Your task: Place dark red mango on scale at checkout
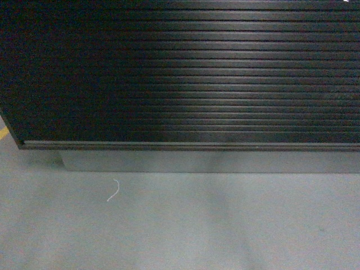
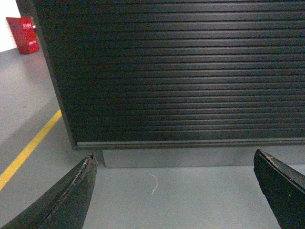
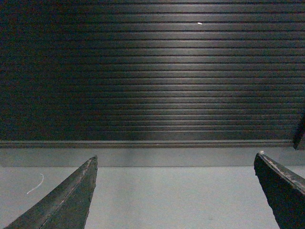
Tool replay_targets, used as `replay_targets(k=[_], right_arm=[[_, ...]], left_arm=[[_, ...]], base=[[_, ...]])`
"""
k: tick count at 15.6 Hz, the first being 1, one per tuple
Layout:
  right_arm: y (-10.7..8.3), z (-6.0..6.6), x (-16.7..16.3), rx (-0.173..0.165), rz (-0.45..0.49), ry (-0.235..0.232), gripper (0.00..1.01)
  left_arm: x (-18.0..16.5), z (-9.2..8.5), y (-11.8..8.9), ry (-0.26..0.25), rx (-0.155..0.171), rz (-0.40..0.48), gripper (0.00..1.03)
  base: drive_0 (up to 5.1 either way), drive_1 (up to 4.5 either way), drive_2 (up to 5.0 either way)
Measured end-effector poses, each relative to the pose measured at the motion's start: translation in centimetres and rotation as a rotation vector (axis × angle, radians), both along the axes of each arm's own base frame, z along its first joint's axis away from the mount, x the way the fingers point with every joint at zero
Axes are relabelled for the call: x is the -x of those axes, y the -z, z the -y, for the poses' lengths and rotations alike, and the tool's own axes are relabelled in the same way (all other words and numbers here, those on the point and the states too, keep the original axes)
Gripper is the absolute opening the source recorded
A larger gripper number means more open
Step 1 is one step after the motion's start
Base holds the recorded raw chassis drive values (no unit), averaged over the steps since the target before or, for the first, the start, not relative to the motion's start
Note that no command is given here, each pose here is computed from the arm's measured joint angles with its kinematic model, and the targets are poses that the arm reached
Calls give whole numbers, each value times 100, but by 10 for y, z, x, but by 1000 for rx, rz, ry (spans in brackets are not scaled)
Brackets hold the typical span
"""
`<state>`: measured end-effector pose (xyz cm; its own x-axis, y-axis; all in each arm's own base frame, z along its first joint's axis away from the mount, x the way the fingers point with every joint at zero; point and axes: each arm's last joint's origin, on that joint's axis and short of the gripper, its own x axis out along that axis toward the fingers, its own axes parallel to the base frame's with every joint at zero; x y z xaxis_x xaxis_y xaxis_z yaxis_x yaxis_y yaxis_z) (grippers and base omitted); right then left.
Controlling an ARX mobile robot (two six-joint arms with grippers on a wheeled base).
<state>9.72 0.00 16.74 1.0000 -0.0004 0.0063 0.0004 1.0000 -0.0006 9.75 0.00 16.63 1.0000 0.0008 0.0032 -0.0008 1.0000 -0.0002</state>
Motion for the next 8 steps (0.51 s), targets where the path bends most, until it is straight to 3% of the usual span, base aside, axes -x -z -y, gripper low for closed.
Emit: replay_targets(k=[8], right_arm=[[0, 0, 0, 0, -1, 0, 98]], left_arm=[[0, 0, 0, 1, 0, -4, 98]], base=[[-3, 349, -354]])
